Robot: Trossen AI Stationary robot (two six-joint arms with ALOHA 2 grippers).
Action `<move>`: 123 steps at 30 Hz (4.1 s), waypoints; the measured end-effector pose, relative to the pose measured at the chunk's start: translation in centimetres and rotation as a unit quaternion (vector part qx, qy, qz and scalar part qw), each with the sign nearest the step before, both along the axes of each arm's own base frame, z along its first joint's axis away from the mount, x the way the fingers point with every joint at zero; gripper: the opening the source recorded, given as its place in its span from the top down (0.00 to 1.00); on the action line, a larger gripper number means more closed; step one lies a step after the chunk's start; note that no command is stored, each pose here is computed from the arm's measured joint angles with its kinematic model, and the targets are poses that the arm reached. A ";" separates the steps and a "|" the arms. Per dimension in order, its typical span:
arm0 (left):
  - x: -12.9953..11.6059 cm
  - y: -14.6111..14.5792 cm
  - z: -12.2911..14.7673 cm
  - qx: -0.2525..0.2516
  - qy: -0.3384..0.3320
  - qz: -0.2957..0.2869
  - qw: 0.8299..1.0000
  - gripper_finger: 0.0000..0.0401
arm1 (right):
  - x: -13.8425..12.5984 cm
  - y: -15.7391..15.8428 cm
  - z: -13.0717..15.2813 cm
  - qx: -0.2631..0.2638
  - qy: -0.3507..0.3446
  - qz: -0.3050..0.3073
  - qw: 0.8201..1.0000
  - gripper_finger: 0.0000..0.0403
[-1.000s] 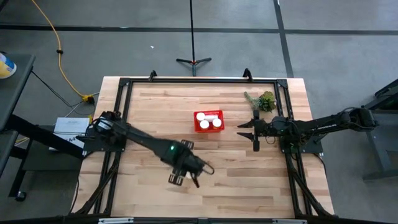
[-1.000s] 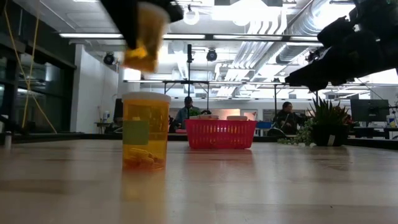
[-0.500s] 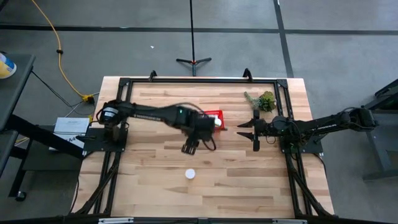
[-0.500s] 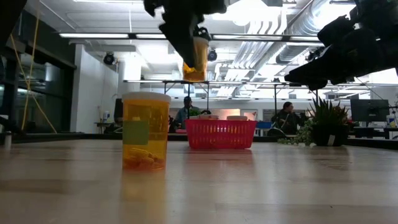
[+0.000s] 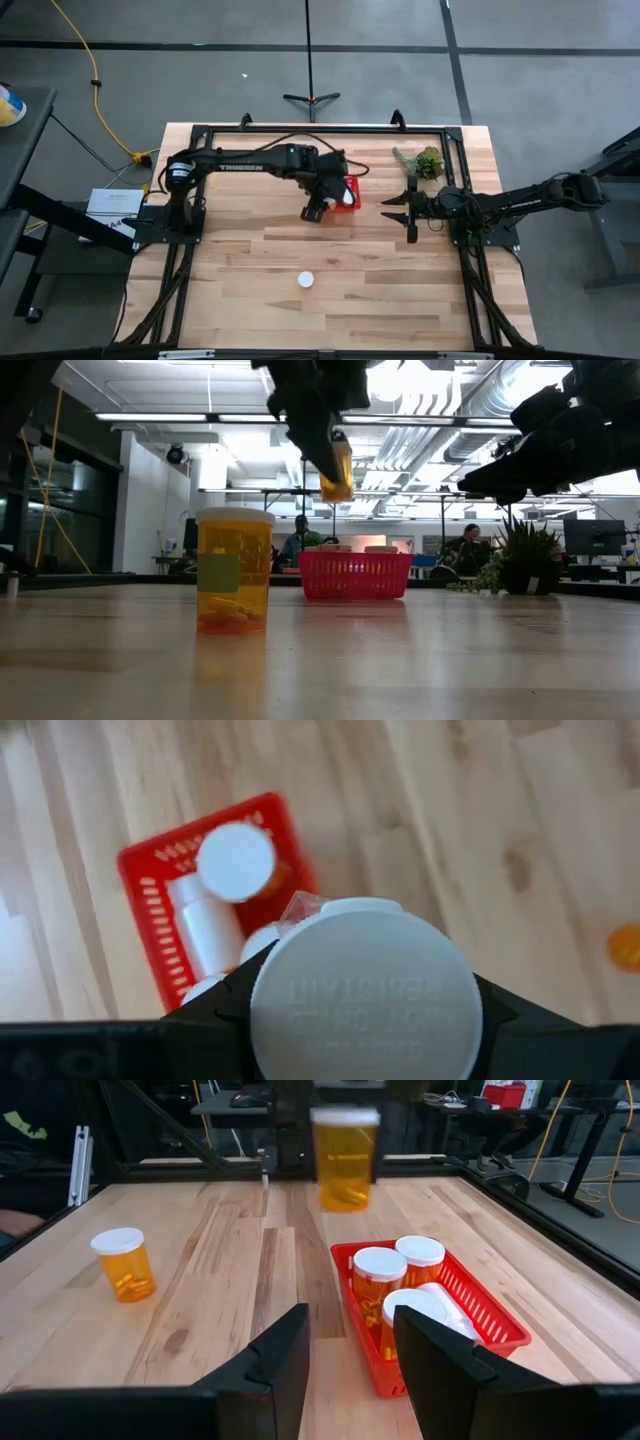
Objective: Pick and place pill bottles into a basket
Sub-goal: Put the orange pill bottle into the red bin
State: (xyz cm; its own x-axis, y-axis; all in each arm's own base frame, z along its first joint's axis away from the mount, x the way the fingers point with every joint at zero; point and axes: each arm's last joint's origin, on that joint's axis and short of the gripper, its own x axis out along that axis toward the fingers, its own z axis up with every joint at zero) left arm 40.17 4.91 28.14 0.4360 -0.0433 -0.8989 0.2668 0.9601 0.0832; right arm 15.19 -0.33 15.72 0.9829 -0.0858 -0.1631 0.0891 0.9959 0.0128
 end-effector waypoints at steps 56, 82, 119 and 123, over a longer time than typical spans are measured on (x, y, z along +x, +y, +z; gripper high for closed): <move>0.8 2.0 -5.2 -0.004 0.110 0.026 0.994 0.44 | -0.1 -0.1 -0.4 0.000 0.020 -0.010 1.000 0.65; 1.4 2.6 -5.4 0.002 0.077 0.008 0.997 0.41 | -0.1 -0.1 -0.4 -0.002 0.020 -0.009 1.000 0.65; -4.8 -0.1 -2.1 -0.128 0.080 0.084 0.985 0.44 | -0.1 0.0 -0.3 0.019 0.013 -0.011 1.000 0.65; -7.7 -1.7 -1.3 -0.140 -0.001 0.089 0.986 0.50 | 0.0 0.0 0.2 0.021 -0.010 -0.005 1.000 0.65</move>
